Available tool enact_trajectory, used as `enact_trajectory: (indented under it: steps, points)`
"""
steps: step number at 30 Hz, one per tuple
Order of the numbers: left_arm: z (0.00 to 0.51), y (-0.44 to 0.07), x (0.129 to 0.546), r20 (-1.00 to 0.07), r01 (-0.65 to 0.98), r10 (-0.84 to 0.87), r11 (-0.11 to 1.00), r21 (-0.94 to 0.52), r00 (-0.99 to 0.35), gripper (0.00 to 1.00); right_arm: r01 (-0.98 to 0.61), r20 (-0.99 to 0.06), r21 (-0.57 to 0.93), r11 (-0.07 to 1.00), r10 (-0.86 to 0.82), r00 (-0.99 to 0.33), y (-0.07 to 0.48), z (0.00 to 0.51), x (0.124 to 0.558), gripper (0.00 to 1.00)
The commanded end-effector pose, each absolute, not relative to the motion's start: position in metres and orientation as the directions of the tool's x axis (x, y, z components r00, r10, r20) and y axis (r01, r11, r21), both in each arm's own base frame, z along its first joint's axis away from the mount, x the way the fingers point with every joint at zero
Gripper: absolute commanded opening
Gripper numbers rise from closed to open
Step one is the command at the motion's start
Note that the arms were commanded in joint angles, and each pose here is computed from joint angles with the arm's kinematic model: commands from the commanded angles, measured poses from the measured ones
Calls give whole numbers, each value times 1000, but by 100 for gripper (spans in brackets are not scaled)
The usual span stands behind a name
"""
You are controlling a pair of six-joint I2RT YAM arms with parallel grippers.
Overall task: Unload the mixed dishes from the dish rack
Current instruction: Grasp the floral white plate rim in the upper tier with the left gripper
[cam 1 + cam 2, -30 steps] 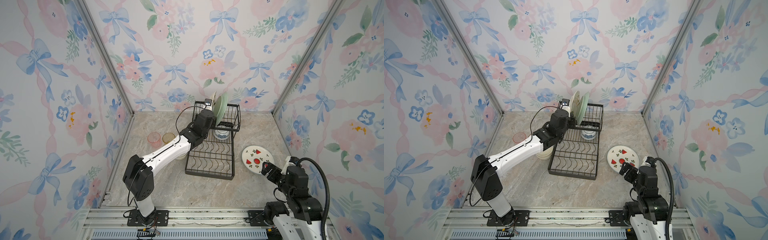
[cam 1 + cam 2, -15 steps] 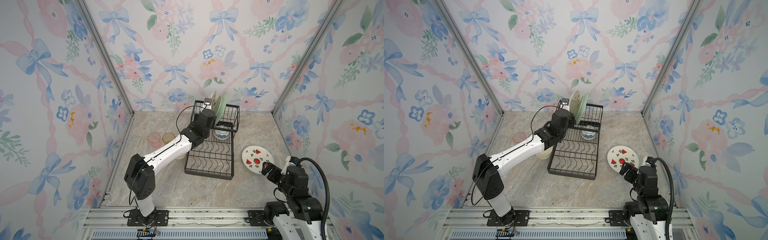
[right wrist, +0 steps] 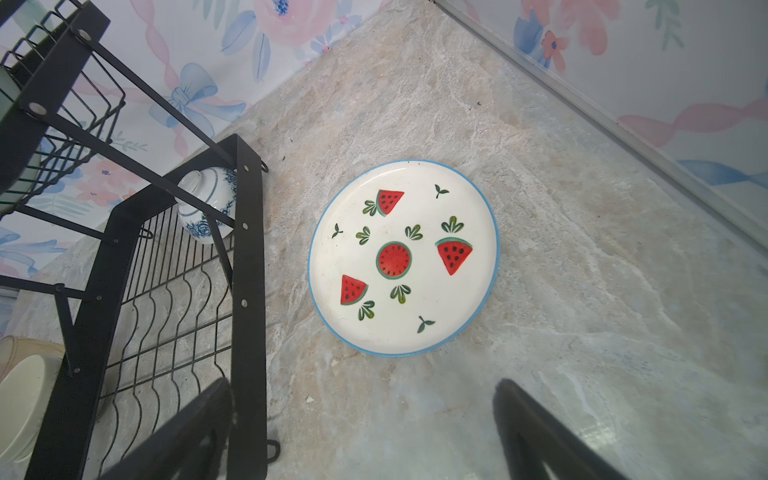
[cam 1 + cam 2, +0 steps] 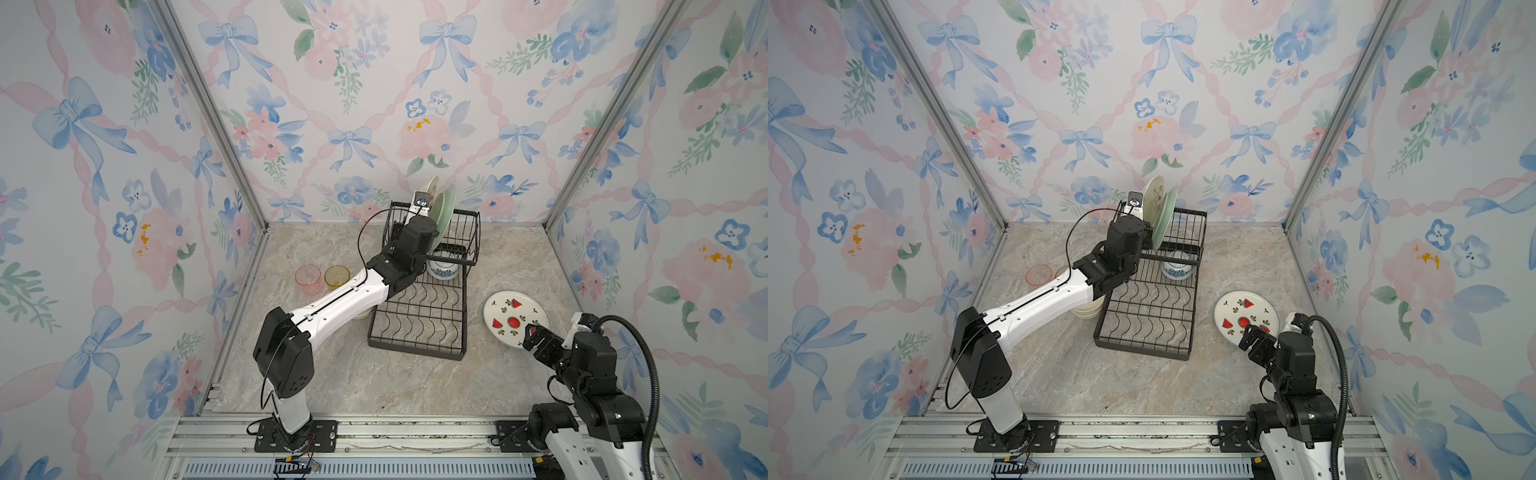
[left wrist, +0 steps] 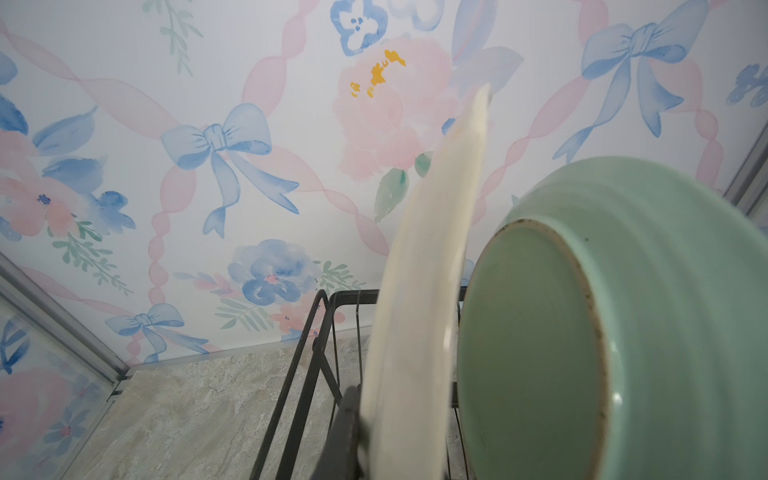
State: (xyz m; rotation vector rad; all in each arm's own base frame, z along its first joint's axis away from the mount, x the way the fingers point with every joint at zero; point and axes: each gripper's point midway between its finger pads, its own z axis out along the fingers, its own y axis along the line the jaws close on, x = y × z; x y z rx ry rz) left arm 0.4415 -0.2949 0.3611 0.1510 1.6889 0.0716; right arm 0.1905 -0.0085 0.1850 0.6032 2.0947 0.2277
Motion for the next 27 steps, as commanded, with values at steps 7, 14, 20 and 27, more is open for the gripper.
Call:
enact_trajectory:
  steps: [7, 14, 20, 27]
  points:
    - [441, -297, 420, -997, 61, 24, 998, 28, 67, 0, 320, -740, 381, 867, 494, -457, -8, 194, 190, 99]
    - [449, -291, 416, -996, 43, 33, 998, 37, 86, 0, 310, -737, 384, 870, 491, -464, -6, 194, 191, 99]
    - [458, -285, 413, -994, 25, 37, 999, 40, 107, 0, 309, -737, 383, 870, 490, -465, -6, 193, 191, 99]
    - [466, -277, 408, -992, 12, 36, 999, 38, 124, 0, 306, -736, 384, 871, 488, -469, -5, 193, 192, 99]
